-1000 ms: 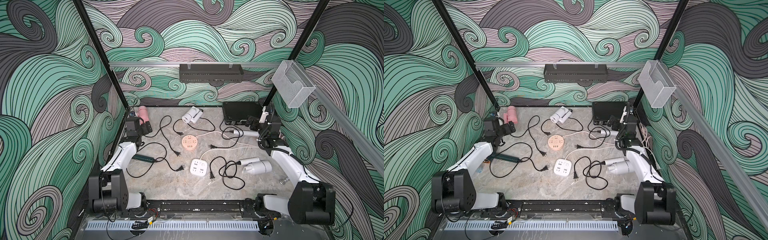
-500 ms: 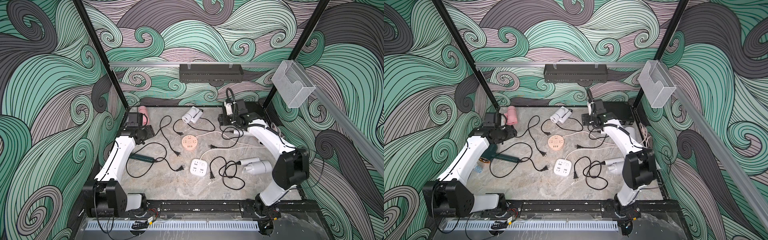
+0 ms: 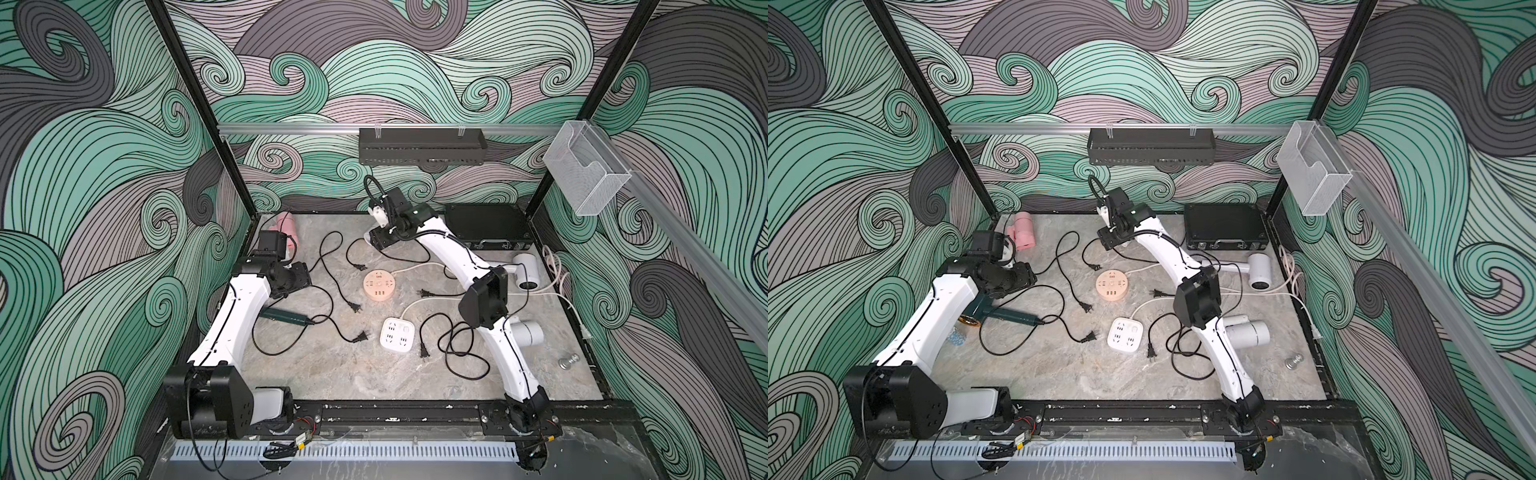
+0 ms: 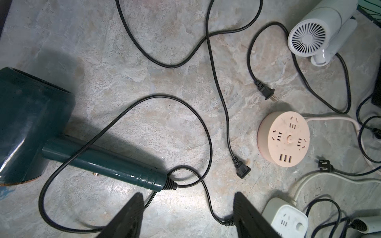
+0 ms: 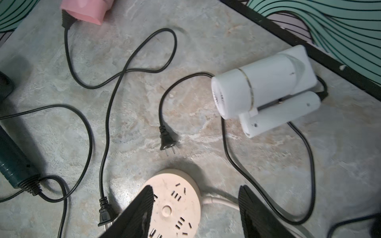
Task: Charge the blow dryers
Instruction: Pick up the plug from the center of the board.
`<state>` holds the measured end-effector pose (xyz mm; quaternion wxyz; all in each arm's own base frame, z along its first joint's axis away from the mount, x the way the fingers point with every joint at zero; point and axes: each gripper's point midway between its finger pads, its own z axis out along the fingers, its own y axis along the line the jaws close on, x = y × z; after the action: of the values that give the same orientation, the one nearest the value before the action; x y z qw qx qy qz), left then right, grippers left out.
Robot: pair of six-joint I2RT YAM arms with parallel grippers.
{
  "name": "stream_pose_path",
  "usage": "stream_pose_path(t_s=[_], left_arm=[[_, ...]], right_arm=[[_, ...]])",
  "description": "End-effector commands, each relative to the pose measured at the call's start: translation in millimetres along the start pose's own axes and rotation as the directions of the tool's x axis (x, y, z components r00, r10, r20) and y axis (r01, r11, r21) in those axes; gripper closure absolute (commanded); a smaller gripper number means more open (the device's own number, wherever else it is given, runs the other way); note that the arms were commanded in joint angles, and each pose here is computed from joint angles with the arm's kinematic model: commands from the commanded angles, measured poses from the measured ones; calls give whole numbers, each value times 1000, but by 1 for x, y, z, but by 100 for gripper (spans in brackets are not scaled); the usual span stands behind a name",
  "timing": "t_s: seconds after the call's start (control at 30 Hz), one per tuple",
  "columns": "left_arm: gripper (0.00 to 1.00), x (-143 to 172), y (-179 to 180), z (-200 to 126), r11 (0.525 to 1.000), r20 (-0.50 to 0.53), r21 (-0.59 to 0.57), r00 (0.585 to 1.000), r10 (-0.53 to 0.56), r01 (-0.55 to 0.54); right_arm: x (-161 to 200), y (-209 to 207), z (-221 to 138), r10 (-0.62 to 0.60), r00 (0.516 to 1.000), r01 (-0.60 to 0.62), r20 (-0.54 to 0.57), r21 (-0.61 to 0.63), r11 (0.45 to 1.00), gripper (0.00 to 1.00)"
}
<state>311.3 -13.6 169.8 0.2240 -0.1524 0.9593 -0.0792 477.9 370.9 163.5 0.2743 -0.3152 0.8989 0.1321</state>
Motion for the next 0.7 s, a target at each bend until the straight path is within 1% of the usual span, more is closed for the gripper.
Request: stream_pose_path(t_s=[0.0, 0.1, 0.17, 0.23, 0.4, 0.5, 0.67], left_arm=[[32, 7, -6, -13, 998, -6, 35, 999, 43, -43], [32, 17, -11, -7, 997, -25, 80, 1000, 17, -15], [32, 24, -14, -4, 994, -37, 107, 999, -1, 5], [34, 30, -16, -3, 992, -44, 126, 999, -9, 14], [34, 42, -12, -3, 992, -51, 127, 999, -4, 10], [34, 47, -10, -5, 992, -51, 129, 999, 1, 5], [34, 51, -12, -6, 990, -53, 143, 999, -5, 12]], right_arm=[[14, 21, 7, -11, 998, 5, -67, -87, 996, 35], [17, 33, 33, 9, 998, -17, -64, -136, 990, 39], [18, 37, 49, 19, 998, -27, -60, -145, 989, 42], [20, 39, 62, 27, 998, -35, -59, -139, 990, 42], [24, 38, 85, 31, 998, -37, -55, -108, 994, 38], [26, 39, 97, 41, 998, -46, -51, -103, 994, 32], [32, 45, 111, 81, 995, -88, -64, -108, 990, 32]])
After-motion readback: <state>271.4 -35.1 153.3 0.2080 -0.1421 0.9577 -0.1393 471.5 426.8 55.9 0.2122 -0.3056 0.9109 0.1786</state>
